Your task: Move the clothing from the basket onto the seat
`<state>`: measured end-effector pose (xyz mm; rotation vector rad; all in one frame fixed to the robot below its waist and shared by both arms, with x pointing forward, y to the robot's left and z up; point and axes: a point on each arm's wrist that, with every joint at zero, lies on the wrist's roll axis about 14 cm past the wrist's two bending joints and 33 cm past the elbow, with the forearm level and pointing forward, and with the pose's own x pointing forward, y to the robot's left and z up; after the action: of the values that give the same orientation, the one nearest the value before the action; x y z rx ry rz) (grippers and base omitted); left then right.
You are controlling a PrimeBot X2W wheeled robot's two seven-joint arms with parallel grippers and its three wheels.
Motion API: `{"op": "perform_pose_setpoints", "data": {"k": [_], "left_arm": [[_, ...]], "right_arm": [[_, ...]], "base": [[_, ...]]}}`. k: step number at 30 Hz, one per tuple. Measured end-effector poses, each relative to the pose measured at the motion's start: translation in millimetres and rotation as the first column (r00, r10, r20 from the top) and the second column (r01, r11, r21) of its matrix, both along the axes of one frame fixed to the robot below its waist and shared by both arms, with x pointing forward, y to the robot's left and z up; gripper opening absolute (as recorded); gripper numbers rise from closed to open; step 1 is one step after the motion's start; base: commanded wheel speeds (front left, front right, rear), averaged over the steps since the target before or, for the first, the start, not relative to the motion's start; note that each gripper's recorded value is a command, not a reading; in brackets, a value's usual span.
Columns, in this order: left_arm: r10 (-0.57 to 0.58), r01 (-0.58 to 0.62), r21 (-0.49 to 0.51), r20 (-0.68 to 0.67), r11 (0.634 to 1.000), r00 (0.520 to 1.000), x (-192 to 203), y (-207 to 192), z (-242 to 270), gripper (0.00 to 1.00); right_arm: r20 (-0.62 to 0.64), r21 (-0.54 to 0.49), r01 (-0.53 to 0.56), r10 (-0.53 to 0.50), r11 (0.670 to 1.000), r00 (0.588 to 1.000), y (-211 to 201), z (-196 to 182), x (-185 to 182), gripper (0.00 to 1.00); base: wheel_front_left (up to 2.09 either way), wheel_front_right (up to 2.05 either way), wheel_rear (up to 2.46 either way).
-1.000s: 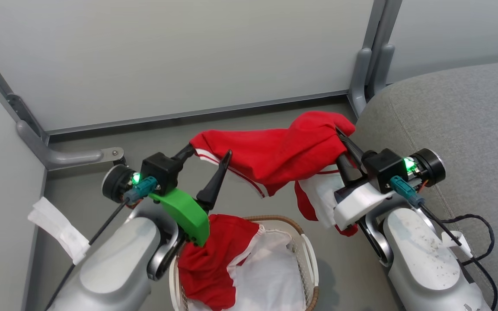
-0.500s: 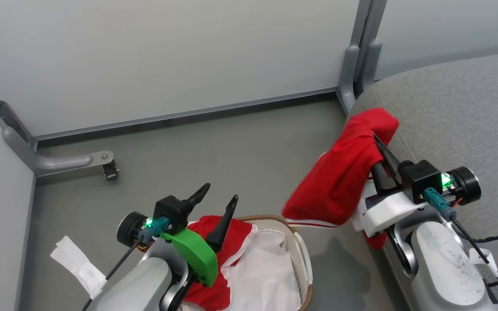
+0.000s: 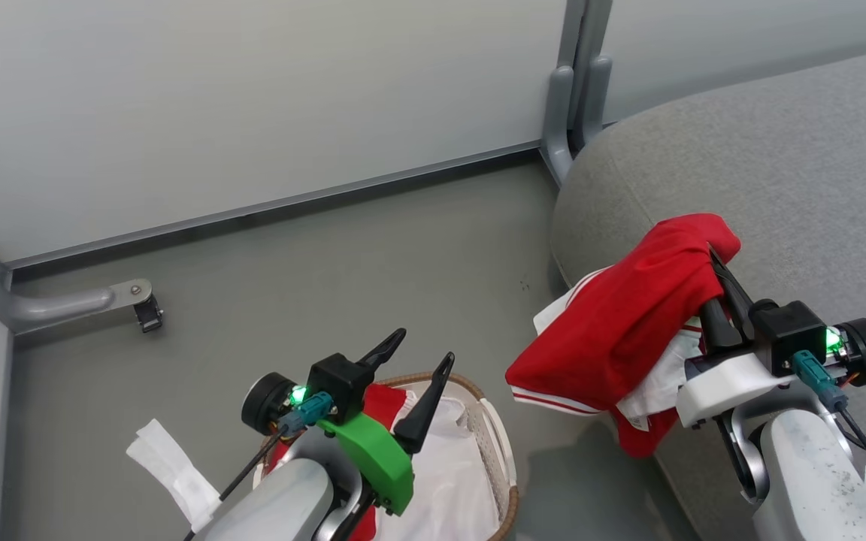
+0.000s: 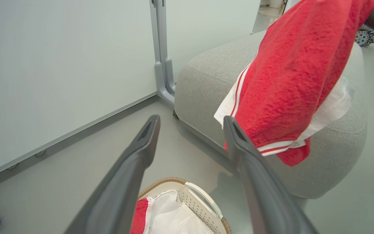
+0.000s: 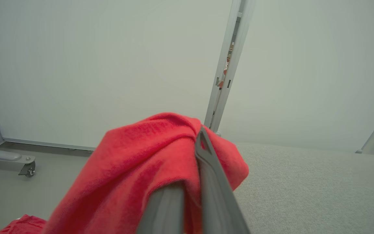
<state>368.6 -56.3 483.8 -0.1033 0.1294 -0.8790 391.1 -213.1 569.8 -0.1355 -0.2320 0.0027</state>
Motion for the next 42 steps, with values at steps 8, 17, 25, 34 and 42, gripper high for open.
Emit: {"op": "perform_pose_setpoints", "data": {"k": [8,17,25,34,42], "left_arm": [[-0.125,0.125,-0.016,0.015,0.992,0.992,-12.3,-40.9,2.2,1.00],[-0.251,0.251,-0.032,0.010,0.967,0.968,-24.6,-80.6,-1.7,1.00],[-0.312,0.311,-0.041,-0.007,0.949,0.950,-28.7,-98.8,-11.6,1.00],[-0.304,0.304,-0.055,-0.006,0.951,0.953,-16.0,-97.4,-15.2,1.00],[-0.267,0.265,-0.075,-0.006,0.961,0.964,11.9,-87.6,-21.9,1.00]], "right_arm": [[0.015,0.008,0.092,-0.092,0.996,0.996,-29.3,3.6,-19.6,0.00],[0.005,0.007,0.235,-0.235,0.972,0.972,-73.7,0.8,-49.0,0.00],[-0.030,0.000,0.315,-0.315,0.949,0.949,-97.3,-9.5,-62.1,0.00],[-0.022,0.033,0.333,-0.332,0.942,0.943,-108.8,-5.8,-41.7,0.00],[0.067,0.064,0.314,-0.318,0.947,0.946,-124.0,31.0,23.5,0.00]], "base": [[0.00,0.00,0.00],[0.00,0.00,0.00],[0.00,0.00,0.00],[0.00,0.00,0.00],[0.00,0.00,0.00]]}}
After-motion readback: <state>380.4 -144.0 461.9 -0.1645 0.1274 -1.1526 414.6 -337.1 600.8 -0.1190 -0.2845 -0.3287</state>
